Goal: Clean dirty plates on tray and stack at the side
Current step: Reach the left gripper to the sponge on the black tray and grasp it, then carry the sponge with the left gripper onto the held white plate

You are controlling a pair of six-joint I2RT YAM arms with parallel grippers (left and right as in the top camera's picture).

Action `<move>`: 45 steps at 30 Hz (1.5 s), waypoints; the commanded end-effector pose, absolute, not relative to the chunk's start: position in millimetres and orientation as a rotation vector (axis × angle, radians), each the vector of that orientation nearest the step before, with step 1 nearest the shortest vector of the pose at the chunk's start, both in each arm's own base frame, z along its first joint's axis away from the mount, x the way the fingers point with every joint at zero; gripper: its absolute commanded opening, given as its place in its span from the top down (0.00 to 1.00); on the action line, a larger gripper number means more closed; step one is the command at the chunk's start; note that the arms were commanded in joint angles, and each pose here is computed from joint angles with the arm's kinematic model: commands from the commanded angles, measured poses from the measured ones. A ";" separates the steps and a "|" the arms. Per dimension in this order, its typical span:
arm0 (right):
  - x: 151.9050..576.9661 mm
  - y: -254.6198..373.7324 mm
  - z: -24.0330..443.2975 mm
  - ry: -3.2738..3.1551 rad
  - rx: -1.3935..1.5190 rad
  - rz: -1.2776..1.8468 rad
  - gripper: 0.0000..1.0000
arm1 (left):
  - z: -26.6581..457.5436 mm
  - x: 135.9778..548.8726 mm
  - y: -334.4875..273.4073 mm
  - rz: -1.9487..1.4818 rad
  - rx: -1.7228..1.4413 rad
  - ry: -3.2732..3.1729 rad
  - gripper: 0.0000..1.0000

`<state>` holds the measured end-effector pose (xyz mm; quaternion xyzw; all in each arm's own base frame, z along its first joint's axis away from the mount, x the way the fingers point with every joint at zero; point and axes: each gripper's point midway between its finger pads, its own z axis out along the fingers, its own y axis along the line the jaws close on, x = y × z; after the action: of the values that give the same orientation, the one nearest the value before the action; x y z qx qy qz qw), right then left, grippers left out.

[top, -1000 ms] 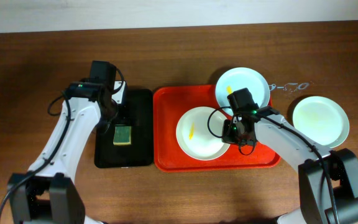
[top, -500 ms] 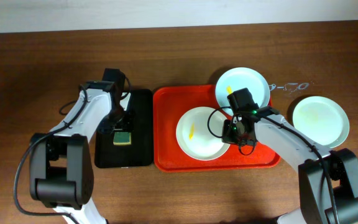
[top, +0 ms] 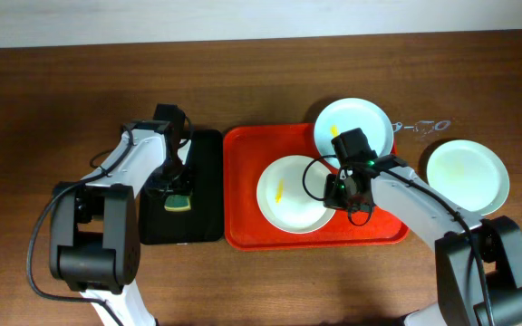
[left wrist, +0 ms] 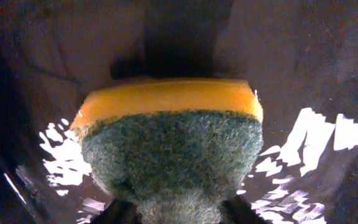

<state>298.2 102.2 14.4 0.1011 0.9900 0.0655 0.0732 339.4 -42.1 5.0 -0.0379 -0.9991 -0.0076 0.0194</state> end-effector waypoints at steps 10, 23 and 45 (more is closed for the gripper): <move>298.8 100.9 13.3 2.980 0.302 0.157 0.83 | 34.4 353.9 -52.1 0.061 -0.125 -3.216 1.00; 300.2 100.0 14.2 2.980 0.244 0.148 0.96 | 107.8 361.8 -72.9 0.122 -0.167 -3.431 1.00; 302.1 109.1 15.6 2.972 0.216 0.191 0.96 | 178.2 386.4 -64.3 0.010 -0.078 -3.521 1.00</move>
<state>300.0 102.9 14.7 0.0688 0.9928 0.0577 0.0798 374.3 -63.2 139.9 -0.0328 -0.9875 -0.0012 -0.1540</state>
